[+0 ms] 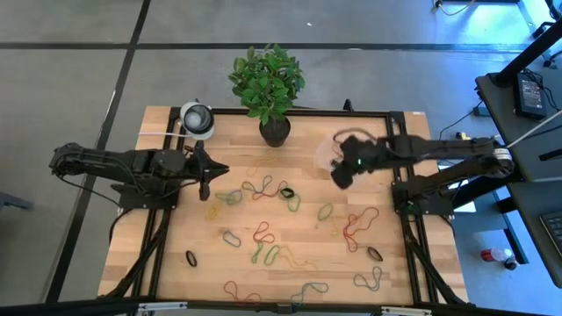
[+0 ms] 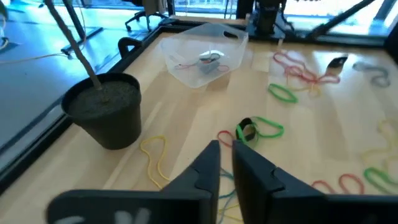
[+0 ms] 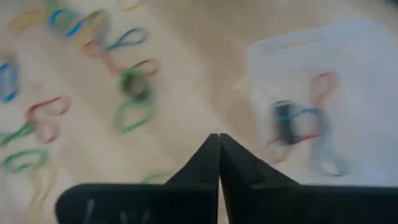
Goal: Pick and place rubber bands into bin
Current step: Put the yellow rubber band into the bin
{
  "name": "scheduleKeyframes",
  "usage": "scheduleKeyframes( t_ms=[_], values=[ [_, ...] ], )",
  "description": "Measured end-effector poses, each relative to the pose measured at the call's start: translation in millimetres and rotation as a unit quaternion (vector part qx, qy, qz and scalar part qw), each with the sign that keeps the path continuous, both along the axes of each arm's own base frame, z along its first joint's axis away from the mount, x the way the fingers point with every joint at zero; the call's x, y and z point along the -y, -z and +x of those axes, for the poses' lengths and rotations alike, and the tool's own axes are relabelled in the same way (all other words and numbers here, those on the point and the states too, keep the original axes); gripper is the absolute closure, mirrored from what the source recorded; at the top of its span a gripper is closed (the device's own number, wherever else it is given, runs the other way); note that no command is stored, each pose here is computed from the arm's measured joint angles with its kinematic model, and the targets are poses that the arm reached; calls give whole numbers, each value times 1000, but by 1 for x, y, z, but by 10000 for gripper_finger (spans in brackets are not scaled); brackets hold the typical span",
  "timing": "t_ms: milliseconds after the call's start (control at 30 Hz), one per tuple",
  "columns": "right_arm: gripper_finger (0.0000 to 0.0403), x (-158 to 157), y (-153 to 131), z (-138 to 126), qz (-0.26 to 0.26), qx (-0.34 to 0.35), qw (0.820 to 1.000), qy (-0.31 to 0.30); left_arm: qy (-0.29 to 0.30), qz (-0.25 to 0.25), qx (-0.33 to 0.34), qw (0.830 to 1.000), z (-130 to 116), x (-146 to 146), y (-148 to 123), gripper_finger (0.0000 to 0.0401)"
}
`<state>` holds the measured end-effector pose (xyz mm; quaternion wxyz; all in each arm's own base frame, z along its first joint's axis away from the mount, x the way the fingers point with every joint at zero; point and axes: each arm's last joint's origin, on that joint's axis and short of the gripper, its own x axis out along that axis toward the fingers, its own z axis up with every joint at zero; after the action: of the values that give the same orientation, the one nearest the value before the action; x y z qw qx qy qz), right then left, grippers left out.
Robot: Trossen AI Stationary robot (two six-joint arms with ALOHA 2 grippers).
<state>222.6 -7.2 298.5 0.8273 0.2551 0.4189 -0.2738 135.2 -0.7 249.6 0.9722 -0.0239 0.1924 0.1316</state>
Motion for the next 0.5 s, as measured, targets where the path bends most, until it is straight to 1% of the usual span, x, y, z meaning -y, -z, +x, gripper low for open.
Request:
scheduleKeyframes(
  t_ms=[67,133,233,333,400,500],
  values=[
    [396,-18,6,4,7,9,1000,-26,-2,10,-11,1000,3,-1,2,330],
    [399,-35,12,8,9,6,999,-35,-16,15,-21,1000,5,-2,4,306],
    [397,-55,23,13,12,-8,999,-31,-22,15,-36,999,10,-3,8,281],
    [398,-69,33,18,19,-23,999,-28,-19,1,-60,998,14,-3,12,269],
    [400,-77,38,19,20,-32,999,-33,-24,-10,-104,994,16,-4,14,267],
    [401,-87,45,21,14,-47,997,-53,-34,-18,-175,984,20,-4,11,269]
  ],
)
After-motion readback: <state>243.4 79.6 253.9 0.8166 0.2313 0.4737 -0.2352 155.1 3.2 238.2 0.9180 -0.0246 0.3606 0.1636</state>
